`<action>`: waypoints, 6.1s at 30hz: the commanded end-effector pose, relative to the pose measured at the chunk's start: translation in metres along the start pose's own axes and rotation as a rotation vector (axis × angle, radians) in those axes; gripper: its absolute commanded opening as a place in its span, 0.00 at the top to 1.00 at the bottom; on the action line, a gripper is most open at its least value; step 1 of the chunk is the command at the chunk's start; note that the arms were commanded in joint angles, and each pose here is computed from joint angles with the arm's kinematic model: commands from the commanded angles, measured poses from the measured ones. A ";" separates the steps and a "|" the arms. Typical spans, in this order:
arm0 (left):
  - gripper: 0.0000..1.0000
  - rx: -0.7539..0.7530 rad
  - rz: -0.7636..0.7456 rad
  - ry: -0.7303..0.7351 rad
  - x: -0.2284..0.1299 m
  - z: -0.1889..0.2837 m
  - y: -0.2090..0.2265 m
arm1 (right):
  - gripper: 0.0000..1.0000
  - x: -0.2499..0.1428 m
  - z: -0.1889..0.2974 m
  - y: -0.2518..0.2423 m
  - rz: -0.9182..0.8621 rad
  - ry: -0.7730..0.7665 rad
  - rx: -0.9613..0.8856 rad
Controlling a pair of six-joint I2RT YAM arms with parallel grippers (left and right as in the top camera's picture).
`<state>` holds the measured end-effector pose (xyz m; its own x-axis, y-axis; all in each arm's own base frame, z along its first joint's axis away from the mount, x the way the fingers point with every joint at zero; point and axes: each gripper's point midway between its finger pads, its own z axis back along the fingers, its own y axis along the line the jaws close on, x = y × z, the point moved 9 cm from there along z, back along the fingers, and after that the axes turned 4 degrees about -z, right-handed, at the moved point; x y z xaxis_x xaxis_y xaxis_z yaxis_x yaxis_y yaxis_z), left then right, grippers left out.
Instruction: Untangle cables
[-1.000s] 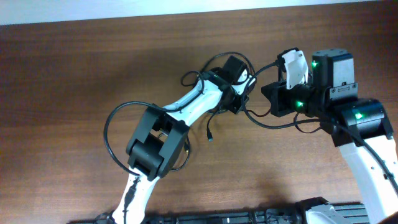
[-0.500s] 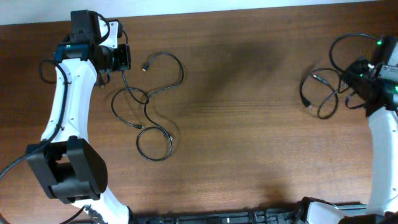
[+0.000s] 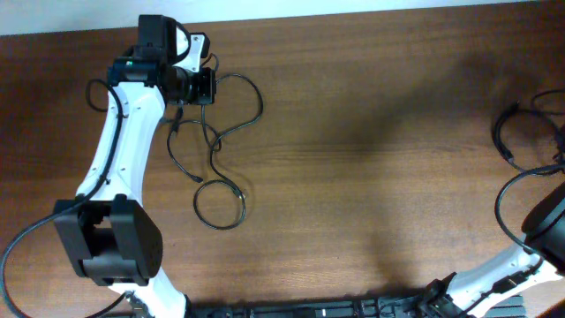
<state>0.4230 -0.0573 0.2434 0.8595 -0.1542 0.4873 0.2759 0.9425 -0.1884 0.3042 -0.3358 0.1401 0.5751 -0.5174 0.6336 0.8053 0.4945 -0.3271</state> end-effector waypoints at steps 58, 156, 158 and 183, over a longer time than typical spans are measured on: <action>0.01 -0.035 -0.283 0.303 -0.055 -0.070 -0.088 | 0.96 -0.004 0.455 0.165 0.215 -0.824 0.993; 0.01 0.278 0.507 0.095 -0.023 0.054 0.079 | 0.96 -0.015 0.384 0.180 0.324 -0.128 0.962; 0.01 0.278 0.507 0.095 -0.023 0.054 0.079 | 0.96 -0.013 0.337 0.212 0.315 -0.069 0.904; 0.01 0.278 0.507 0.094 -0.023 0.054 0.079 | 0.76 -0.052 0.190 0.355 0.500 -0.222 0.869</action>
<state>0.4030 0.0359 0.2570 0.9029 0.3095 0.2981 -0.2794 0.9499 -0.1399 0.5301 -0.0018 0.1316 0.6976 -0.0539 0.7145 0.0665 0.9977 0.0104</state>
